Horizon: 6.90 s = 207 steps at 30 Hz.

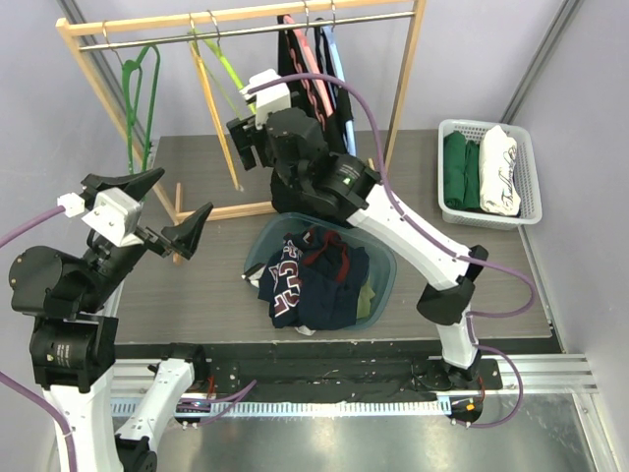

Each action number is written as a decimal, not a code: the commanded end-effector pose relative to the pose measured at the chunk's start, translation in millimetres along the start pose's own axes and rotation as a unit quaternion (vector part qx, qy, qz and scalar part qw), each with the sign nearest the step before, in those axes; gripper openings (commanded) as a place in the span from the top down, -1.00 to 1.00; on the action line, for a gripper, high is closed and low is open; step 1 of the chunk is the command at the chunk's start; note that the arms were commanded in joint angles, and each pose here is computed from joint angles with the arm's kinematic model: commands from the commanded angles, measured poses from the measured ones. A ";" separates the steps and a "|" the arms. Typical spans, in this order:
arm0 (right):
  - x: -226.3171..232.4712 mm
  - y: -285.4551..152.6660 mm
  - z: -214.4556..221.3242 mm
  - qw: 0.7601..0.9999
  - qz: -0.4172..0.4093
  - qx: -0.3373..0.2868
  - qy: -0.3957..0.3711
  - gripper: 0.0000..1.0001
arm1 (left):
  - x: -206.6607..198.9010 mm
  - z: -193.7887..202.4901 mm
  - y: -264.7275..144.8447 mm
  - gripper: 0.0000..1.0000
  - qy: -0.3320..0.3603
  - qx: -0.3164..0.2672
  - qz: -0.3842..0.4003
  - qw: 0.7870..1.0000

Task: Remove the tank top from the hanger
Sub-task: Place the hanger at the clothesline, then pick up the hanger from the clothesline.

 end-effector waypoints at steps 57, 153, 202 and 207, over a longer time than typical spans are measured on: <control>-65.0 -65.0 -117.7 0.971 -0.111 -0.096 0.187 -0.69 | 0.8 -1.2 -3.3 -0.94 0.028 -0.018 -0.010 0.999; -117.7 -52.5 -73.0 0.975 -0.042 -0.208 0.066 0.98 | -3.3 -1.9 -8.9 -0.94 0.025 -0.023 -0.011 0.999; -128.5 -355.7 -168.0 0.922 -0.306 -0.230 0.055 0.98 | 5.6 -17.0 9.4 -0.94 -0.053 -0.036 -0.010 0.998; -123.3 -372.5 -203.9 0.892 -0.332 -0.301 0.058 0.98 | 5.6 -14.4 11.2 -0.93 -0.054 -0.038 -0.011 0.998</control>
Point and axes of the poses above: each gripper's point midway between its finger pads, its own y axis out along the fingers, its own x axis along the line the jaws close on, z = x × y, the point moved 5 cm from there along -y, back along the fingers, and after that the axes turned 12 degrees about y, right-handed, at the moved point
